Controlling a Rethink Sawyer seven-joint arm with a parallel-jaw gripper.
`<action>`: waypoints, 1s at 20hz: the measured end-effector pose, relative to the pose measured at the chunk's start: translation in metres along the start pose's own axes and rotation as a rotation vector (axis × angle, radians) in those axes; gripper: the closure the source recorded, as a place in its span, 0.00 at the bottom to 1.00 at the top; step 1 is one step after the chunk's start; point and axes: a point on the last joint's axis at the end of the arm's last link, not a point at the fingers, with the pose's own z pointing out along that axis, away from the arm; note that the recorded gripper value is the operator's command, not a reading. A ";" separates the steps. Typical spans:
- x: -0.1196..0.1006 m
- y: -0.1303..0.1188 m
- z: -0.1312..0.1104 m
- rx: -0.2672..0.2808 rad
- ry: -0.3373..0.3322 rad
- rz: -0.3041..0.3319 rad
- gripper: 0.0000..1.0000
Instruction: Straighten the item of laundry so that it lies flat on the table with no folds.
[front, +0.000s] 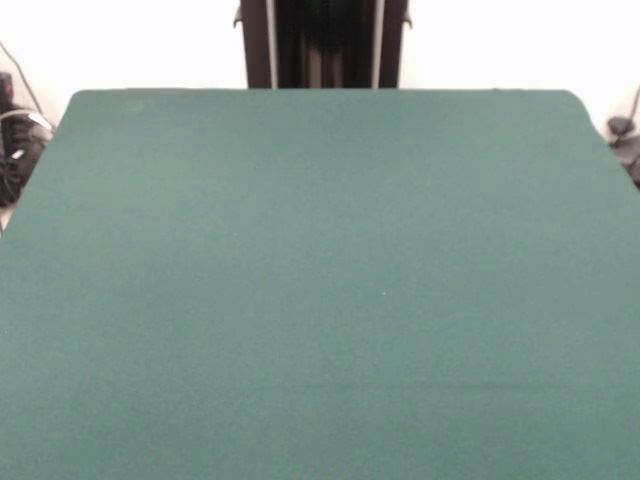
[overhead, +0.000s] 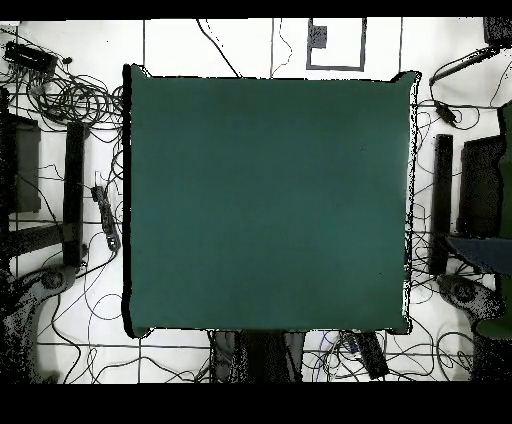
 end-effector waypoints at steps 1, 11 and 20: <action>0.002 0.002 0.001 0.003 0.004 -0.004 1.00; 0.033 0.040 0.009 0.015 0.050 -0.066 1.00; 0.051 0.064 0.011 0.023 0.038 -0.107 1.00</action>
